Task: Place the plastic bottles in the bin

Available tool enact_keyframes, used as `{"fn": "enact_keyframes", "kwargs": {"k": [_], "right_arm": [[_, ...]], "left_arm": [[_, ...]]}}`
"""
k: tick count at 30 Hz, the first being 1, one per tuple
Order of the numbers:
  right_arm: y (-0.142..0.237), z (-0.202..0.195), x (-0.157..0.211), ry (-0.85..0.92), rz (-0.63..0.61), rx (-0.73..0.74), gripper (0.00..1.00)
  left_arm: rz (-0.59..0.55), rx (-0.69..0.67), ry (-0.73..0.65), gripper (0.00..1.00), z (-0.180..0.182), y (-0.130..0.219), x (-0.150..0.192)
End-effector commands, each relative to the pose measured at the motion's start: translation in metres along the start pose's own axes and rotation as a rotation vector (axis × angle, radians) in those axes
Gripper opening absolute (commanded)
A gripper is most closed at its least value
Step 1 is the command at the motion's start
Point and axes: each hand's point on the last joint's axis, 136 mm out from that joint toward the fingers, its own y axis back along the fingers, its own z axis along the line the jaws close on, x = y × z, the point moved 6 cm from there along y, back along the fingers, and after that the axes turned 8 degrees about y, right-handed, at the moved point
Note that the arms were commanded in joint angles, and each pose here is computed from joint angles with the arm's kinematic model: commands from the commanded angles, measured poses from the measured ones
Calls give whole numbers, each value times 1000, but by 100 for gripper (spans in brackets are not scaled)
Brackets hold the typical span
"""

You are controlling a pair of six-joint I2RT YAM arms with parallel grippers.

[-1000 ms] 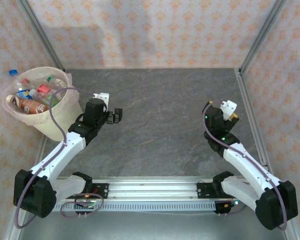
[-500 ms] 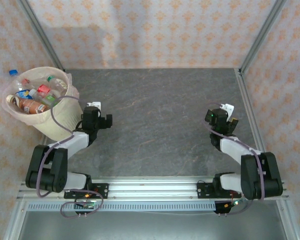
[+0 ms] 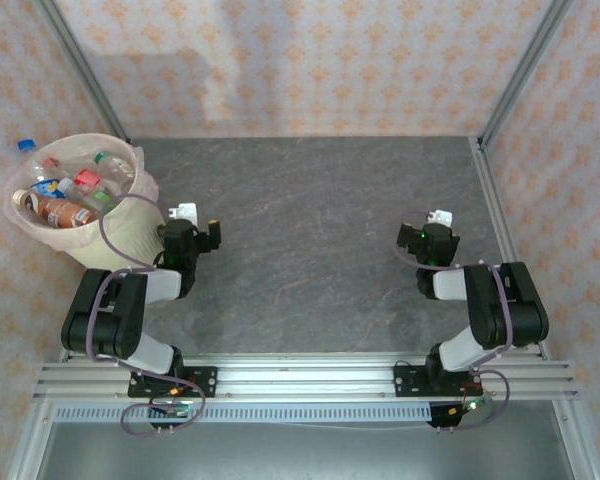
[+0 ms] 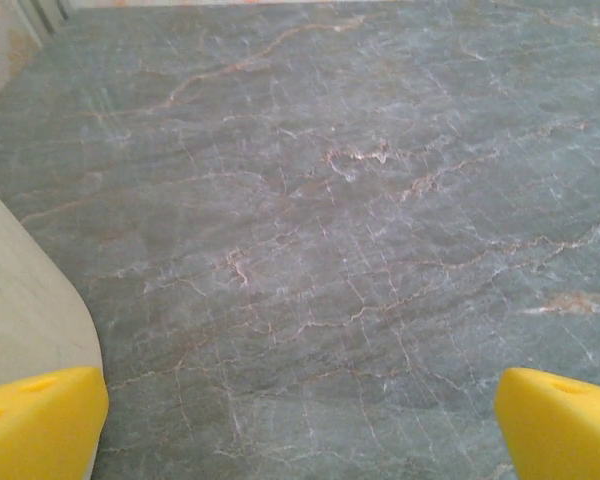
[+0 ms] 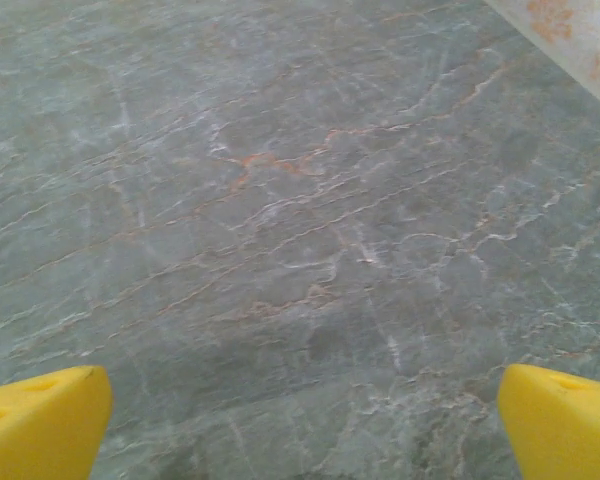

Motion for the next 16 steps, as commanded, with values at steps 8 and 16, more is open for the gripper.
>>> {"fn": "enact_keyframes", "kwargs": {"k": [8,16], "right_arm": [[-1,-6,-23,-51,-87,10,99],[-2,-3,-24,-39,-79,-15,99]], "left_arm": [[-72,-77,36,100,7,1,-11],[-73,-78,37,100,7,1,-11]]}}
